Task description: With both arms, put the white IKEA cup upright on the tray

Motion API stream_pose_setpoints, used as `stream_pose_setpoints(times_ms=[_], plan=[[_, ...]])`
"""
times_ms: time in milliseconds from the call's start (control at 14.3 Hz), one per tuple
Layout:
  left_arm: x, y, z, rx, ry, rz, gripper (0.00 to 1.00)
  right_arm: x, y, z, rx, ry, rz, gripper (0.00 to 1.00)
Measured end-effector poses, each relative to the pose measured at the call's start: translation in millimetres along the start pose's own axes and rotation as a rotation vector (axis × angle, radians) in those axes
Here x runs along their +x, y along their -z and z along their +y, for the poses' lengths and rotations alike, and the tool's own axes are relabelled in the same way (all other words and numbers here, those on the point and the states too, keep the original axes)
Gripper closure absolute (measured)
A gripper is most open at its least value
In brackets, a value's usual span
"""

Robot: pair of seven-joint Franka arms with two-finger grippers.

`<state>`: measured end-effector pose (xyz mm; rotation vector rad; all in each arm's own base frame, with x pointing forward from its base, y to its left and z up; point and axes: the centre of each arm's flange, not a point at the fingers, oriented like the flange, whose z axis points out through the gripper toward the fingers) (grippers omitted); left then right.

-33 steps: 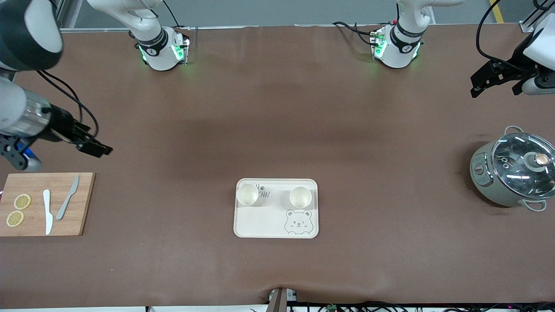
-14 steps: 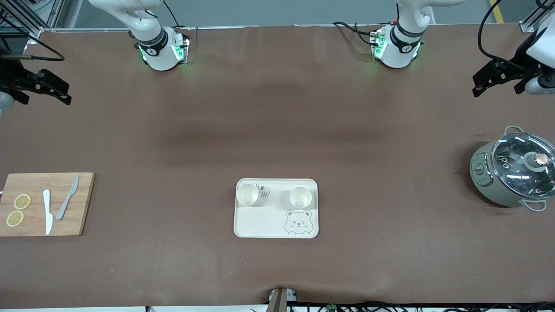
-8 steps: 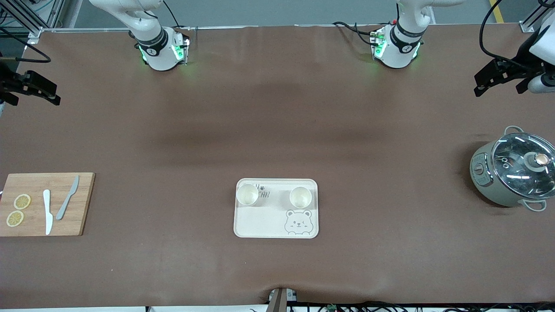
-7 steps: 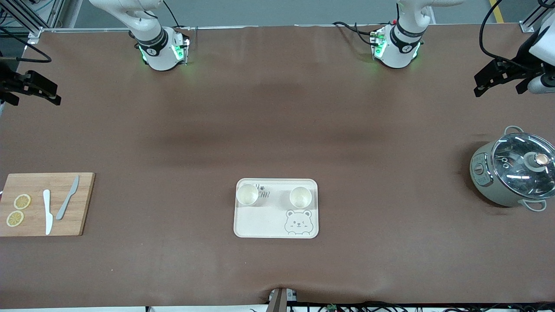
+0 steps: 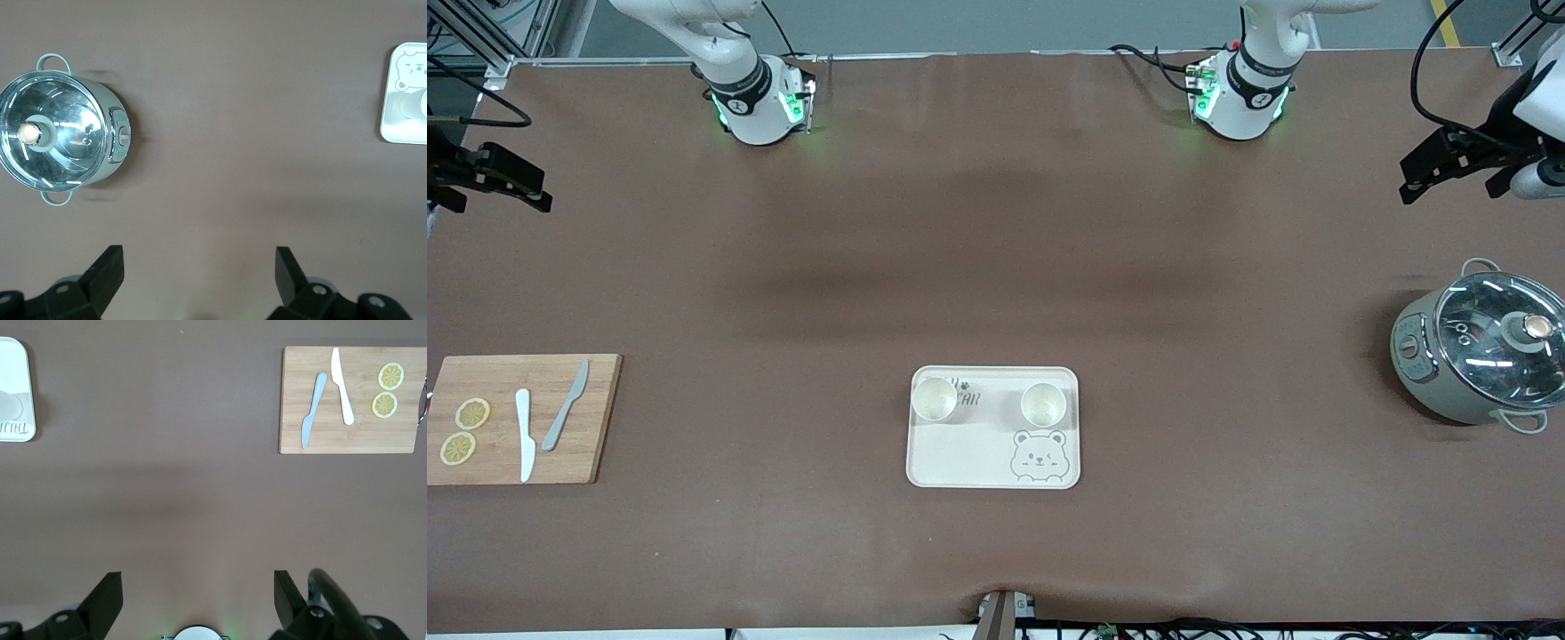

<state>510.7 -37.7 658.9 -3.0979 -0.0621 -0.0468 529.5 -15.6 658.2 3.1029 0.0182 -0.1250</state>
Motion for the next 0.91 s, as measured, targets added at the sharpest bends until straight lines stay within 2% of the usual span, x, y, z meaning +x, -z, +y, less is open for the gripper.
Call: stream_pose_setpoints(times_ms=[911], plan=[[-1.9,1.6,-7.9,0.002,0.015,-0.018,0.0,-0.8,-1.9,10.8,0.002,-0.02,-0.01,0.0]])
